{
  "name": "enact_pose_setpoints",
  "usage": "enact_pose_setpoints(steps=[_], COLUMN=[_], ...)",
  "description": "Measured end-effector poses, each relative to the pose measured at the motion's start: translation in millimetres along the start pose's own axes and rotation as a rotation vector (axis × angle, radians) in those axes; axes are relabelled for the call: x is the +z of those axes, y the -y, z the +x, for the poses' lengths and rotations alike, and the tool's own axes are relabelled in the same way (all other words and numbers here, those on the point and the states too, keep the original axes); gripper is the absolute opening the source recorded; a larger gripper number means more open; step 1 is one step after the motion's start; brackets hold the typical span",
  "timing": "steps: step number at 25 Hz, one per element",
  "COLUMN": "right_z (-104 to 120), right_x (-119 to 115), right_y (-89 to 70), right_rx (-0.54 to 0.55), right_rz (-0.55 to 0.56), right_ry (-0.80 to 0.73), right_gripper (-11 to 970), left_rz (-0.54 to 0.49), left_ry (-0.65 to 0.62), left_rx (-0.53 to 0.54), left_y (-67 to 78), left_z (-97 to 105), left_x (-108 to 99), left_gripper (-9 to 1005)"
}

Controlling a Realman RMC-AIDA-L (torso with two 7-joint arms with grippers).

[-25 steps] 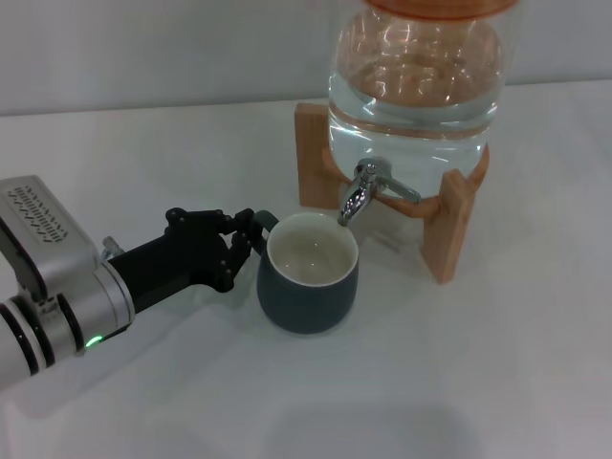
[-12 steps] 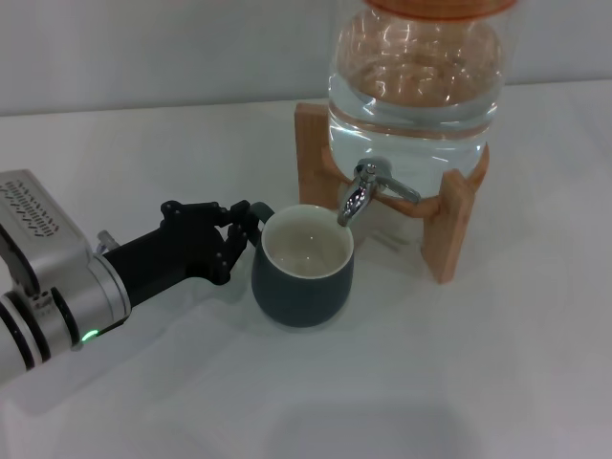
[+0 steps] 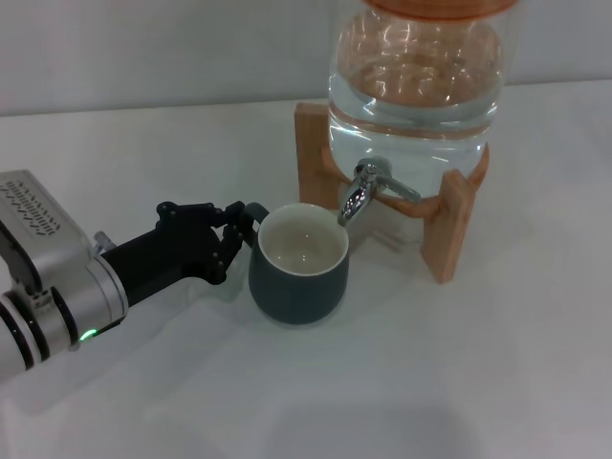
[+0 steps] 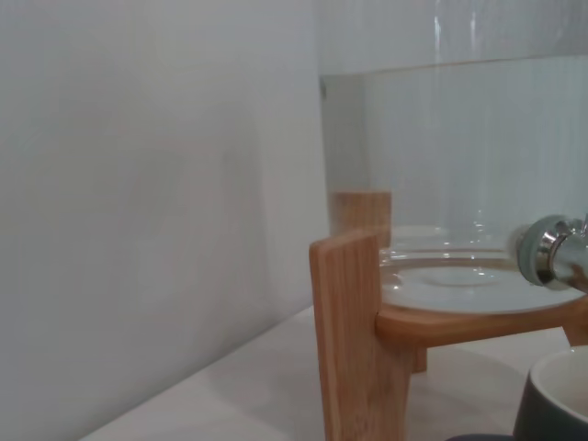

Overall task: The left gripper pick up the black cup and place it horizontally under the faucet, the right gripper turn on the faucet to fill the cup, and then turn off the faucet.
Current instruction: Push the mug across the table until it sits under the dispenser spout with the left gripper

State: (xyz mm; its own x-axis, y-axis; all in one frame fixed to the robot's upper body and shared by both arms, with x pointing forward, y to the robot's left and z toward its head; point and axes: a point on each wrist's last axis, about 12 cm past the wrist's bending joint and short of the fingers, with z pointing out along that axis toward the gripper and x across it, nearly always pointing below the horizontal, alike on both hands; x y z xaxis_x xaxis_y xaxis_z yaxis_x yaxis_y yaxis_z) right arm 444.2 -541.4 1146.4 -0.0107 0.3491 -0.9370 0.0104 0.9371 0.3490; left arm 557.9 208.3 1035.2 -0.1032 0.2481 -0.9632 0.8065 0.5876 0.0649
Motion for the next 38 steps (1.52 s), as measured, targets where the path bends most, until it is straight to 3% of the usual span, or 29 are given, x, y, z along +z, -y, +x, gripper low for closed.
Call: enact_pose_setpoints(steps=[32, 38], right_z=[2, 2], right_x=[-3, -3], right_y=[1.2, 1.0], right_rx=[-0.001, -0.001], right_rz=[0.007, 0.005], right_ry=[-0.012, -0.012], right_gripper=[841, 841], left_rz=[-0.056, -0.044], left_ry=[-0.054, -0.061], left_rx=[0.023, 0.027], left_y=[-8.4, -4.8], left_z=[0, 1], left_x=[8, 11], left_gripper=[108, 108])
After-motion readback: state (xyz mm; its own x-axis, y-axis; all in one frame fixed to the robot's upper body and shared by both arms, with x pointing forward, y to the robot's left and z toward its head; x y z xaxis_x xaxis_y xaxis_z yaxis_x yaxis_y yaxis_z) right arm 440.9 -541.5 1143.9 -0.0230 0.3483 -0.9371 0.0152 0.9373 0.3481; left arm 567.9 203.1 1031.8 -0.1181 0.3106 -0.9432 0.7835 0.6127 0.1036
